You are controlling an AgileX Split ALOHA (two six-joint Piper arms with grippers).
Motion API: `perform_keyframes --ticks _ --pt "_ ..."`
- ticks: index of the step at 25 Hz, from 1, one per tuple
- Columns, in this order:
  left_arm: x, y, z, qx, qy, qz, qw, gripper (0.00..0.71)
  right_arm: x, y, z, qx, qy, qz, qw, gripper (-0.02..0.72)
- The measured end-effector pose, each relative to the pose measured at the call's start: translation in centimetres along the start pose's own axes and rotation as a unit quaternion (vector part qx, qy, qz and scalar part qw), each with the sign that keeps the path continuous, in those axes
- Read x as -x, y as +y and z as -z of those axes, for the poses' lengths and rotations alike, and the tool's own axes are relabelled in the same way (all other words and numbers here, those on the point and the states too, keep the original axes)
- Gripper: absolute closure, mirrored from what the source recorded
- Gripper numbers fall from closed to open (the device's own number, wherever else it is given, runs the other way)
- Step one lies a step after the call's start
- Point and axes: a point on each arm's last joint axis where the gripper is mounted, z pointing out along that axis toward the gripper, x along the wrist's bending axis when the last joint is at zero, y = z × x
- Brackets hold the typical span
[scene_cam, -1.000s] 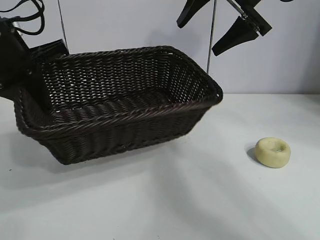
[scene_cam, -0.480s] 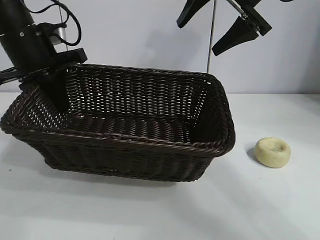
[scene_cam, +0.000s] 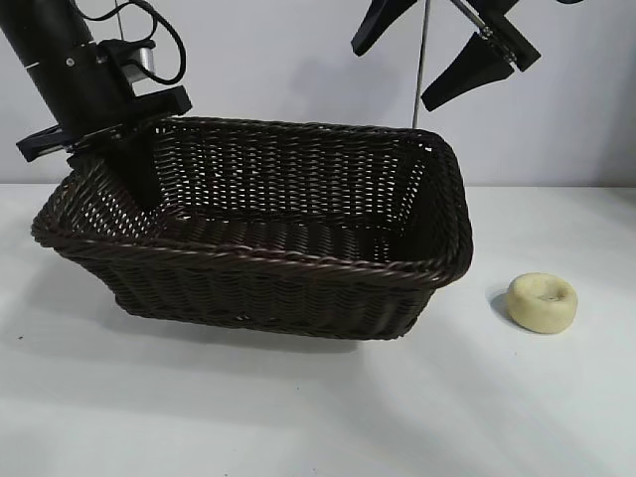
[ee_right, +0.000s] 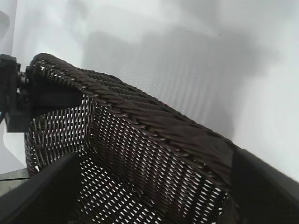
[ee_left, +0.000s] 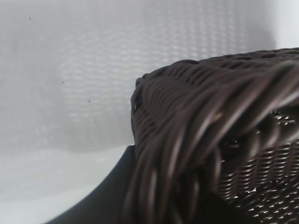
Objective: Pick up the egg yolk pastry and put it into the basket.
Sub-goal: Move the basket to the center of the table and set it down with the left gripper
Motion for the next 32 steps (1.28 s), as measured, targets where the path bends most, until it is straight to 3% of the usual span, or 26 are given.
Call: perform_keyframes --ticks 9,21,24,28,32 --pt "-1.1 0.4 -2.5 -0.009 0.004 0.010 1.000 0.604 0.0 0.0 0.0 0.000 0.000 0.000 1.000 0.080" --pt "-1.7 0.5 -2.3 -0.005 -0.001 0.031 0.999 0.599 0.0 0.0 0.0 0.000 0.000 0.000 1.000 0.080" --pt "-2.4 0.4 -2.0 -0.006 -0.007 0.045 0.999 0.501 0.0 0.0 0.0 0.000 0.000 0.000 1.000 0.080" --pt "-2.6 0.5 -1.8 -0.003 -0.017 0.055 0.998 0.272 0.0 0.0 0.0 0.001 0.000 0.000 1.000 0.080" --pt "-2.0 0.4 -0.4 0.011 -0.021 0.050 0.998 0.207 0.0 0.0 0.0 0.002 0.000 0.000 1.000 0.080"
